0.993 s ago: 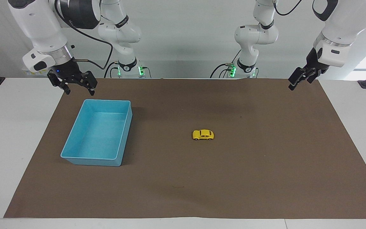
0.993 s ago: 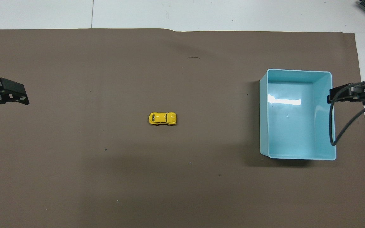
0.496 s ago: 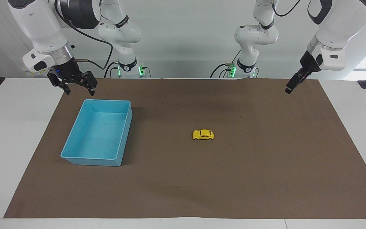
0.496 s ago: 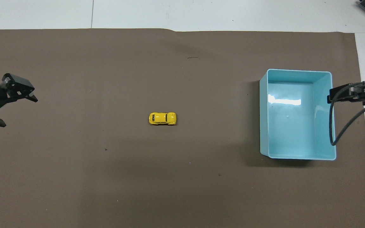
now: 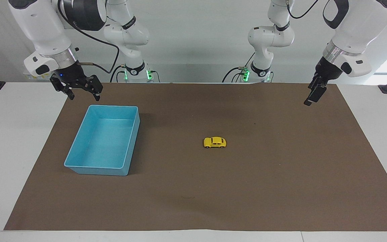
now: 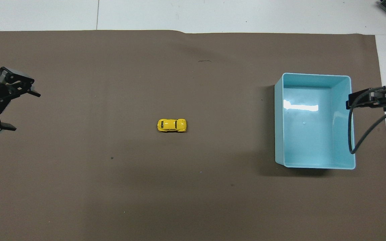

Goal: Wind up and store yellow beetle car
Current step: 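Move the left gripper over the yellow beetle car and lower it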

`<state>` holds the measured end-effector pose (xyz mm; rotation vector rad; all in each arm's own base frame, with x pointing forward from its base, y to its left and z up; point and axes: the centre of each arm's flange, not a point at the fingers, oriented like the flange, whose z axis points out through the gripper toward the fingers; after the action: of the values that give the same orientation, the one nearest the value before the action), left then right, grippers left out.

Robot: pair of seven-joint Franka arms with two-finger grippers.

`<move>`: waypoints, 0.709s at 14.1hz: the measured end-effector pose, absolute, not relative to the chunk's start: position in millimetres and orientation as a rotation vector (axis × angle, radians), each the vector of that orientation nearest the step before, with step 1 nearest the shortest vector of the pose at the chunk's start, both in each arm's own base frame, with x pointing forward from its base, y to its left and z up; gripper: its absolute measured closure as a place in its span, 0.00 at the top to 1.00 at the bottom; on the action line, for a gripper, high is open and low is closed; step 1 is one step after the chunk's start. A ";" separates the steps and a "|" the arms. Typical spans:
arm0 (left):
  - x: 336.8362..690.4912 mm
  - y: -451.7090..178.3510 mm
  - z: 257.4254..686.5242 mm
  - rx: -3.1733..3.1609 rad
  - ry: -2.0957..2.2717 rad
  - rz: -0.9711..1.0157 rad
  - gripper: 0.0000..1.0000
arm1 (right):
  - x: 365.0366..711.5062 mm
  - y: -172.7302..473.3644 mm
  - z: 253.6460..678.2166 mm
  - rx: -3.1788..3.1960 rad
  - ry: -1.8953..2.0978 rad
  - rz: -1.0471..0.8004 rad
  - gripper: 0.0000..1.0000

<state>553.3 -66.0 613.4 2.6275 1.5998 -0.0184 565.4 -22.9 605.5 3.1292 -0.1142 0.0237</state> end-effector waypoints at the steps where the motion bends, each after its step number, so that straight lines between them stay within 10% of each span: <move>1: 554.9 -69.0 611.1 2.594 1.648 -0.015 1.00 | 565.4 -22.9 605.5 3.129 -0.114 0.024 1.00; 10: 559.2 -127.1 588.8 2.432 1.864 -0.019 1.00 | 565.4 -23.0 605.5 3.129 -0.114 0.024 1.00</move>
<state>559.2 -127.1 588.8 2.4322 1.8641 -0.0190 565.4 -23.0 605.5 3.1292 -0.1142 0.0236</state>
